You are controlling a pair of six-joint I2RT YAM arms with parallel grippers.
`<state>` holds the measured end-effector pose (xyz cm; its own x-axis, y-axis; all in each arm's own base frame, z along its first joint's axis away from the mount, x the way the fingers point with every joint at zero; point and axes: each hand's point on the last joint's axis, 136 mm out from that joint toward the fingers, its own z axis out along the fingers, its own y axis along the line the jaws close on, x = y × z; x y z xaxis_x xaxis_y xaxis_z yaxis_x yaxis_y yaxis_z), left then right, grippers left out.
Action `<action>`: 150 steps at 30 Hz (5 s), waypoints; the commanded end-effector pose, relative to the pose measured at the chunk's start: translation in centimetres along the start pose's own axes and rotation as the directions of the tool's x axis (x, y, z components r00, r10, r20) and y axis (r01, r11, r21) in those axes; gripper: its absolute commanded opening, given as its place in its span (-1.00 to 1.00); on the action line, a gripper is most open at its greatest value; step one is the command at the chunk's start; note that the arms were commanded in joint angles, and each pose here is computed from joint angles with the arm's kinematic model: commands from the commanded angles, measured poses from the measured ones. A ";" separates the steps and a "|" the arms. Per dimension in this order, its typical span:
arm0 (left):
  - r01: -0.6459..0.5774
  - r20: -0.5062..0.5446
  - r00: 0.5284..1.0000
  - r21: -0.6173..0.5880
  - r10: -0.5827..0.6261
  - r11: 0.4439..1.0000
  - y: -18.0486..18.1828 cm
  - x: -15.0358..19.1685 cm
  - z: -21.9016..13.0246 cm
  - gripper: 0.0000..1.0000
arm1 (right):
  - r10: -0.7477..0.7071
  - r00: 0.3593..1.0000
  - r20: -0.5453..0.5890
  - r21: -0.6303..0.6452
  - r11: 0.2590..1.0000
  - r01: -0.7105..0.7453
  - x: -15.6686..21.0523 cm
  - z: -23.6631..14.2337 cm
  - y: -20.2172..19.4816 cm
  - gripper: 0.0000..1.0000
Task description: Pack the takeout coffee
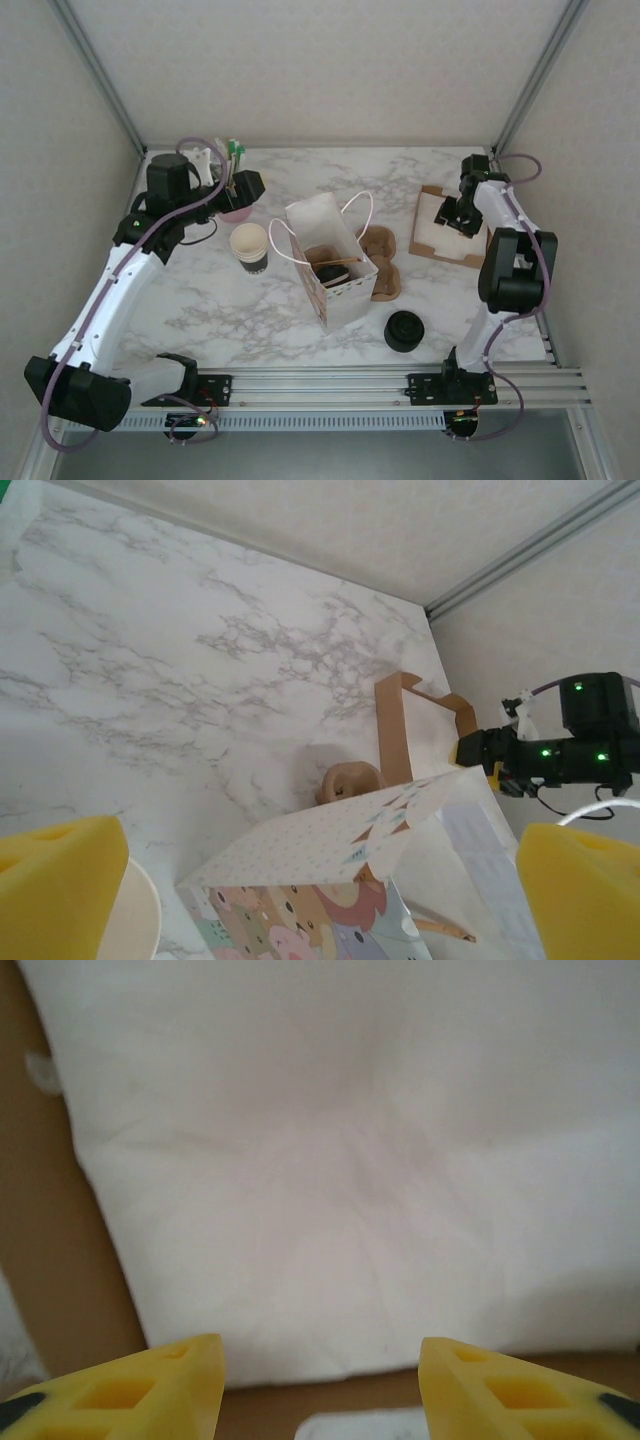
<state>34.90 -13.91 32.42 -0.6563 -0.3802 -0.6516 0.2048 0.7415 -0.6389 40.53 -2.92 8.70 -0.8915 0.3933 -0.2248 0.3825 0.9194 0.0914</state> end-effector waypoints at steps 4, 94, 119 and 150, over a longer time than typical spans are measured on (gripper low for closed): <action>0.016 0.013 1.000 0.027 -0.016 0.999 0.8 -0.6 1.4 0.99 | -0.048 0.999 -0.018 0.043 0.998 0.049 -2.6 2.6 -0.2 0.08; 0.034 0.190 0.981 0.008 -0.035 0.999 -1.1 -0.3 -7.2 0.99 | -0.089 0.773 0.628 -0.736 0.254 0.627 16.9 -44.9 14.5 -1.00; 0.038 0.203 0.979 -0.018 -0.034 0.999 -0.7 0.4 -8.5 0.99 | -0.582 0.707 0.403 -0.499 0.508 0.702 21.4 -27.7 22.7 -1.00; 0.072 0.190 0.980 -0.096 -0.053 0.993 1.6 1.7 -8.1 0.99 | -0.655 0.607 0.450 -0.252 0.559 0.790 21.3 -28.6 23.6 -0.12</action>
<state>28.54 -9.68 34.76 -0.5149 -0.5105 -0.6886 0.1302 0.7474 -0.6515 24.02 28.21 32.18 -0.6995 -0.3843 -0.6025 -0.5619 0.8167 0.1315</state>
